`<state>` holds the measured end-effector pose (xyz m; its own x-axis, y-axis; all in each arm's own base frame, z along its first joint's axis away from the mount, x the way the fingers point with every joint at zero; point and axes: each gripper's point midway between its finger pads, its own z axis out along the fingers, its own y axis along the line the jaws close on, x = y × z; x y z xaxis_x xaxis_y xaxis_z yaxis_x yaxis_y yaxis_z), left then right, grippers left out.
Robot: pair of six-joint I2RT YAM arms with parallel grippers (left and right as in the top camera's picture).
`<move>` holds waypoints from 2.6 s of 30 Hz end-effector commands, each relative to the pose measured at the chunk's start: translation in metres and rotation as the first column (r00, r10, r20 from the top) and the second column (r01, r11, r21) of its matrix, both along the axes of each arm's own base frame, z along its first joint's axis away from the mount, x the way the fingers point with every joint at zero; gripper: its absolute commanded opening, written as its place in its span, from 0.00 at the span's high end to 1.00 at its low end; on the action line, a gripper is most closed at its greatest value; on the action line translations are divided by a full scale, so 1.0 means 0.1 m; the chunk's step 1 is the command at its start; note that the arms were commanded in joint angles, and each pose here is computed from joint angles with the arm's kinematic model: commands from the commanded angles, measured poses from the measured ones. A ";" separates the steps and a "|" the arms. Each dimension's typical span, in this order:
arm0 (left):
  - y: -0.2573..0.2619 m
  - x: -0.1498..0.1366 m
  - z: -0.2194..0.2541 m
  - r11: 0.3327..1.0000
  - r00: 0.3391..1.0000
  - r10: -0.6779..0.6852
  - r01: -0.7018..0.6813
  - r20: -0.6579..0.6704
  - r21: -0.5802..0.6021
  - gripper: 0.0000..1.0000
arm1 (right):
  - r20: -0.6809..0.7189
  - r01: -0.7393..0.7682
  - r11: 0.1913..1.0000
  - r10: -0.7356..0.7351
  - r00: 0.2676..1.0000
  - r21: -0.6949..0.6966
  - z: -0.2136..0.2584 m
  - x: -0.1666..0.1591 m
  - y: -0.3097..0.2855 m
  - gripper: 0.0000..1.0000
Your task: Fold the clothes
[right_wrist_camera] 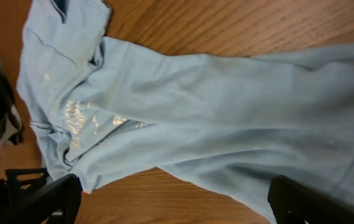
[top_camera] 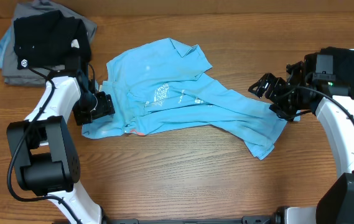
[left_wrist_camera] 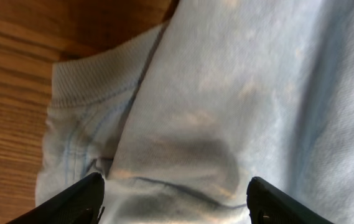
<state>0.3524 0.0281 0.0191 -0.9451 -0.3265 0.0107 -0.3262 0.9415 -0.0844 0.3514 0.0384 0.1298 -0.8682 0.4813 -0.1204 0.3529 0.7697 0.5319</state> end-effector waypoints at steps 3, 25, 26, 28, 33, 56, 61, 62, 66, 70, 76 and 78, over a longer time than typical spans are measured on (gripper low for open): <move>0.07 0.03 -0.02 0.999 0.999 -0.032 0.032 -0.001 0.017 0.31 | -0.026 0.003 0.999 -0.004 1.000 -0.032 -0.03 -0.05 -0.03 0.06; 0.15 0.69 0.41 0.996 0.971 -0.083 0.071 0.223 0.061 0.21 | -0.050 0.027 0.992 -0.033 0.998 -0.119 -0.10 -0.08 -0.18 0.00; 0.15 0.69 0.40 0.996 0.972 -0.083 0.071 0.221 0.060 0.20 | -0.055 0.041 0.987 -0.050 0.997 -0.153 -0.12 -0.09 -0.24 0.00; 0.15 0.70 0.39 0.996 0.972 -0.084 0.072 0.219 0.059 0.14 | -0.059 0.061 0.973 -0.076 0.995 -0.222 -0.16 -0.09 -0.36 0.00; 0.09 0.72 0.38 0.995 0.967 -0.102 0.096 0.232 0.035 0.00 | -0.069 0.127 0.930 -0.160 0.985 -0.345 -0.19 -0.13 -0.69 0.00; -0.13 1.08 0.53 0.985 0.906 -0.125 0.164 0.404 -0.062 0.08 | -0.360 0.015 0.968 -0.108 0.927 -0.251 -0.36 -0.82 -0.31 0.00; -0.28 1.14 0.56 0.972 0.882 -0.179 0.227 0.436 -0.060 0.06 | -0.377 -0.025 0.971 -0.069 0.924 -0.239 -0.53 -0.90 -0.17 0.00; -0.30 1.15 0.56 0.971 0.878 -0.184 0.231 0.441 -0.055 0.06 | -0.380 -0.031 0.974 -0.059 0.923 -0.226 -0.56 -0.92 -0.13 0.00; -0.23 1.20 0.57 0.976 0.873 -0.191 0.216 0.449 -0.004 0.06 | -0.390 -0.039 0.987 -0.024 0.921 -0.153 -0.65 -0.97 0.01 0.00; -0.22 1.22 0.55 0.975 0.869 -0.203 0.223 0.450 0.010 0.07 | -0.401 -0.042 0.988 -0.020 0.916 -0.145 -0.71 -1.02 0.03 0.00; -0.23 1.12 0.21 0.975 0.909 -0.199 0.223 0.366 -0.022 0.09 | -0.399 -0.041 0.989 -0.019 0.917 -0.143 -0.72 -1.02 0.03 0.00; -0.24 1.10 0.03 0.971 0.918 -0.210 0.235 0.336 -0.036 0.09 | -0.399 -0.041 0.989 -0.019 0.917 -0.143 -0.72 -1.02 0.03 0.00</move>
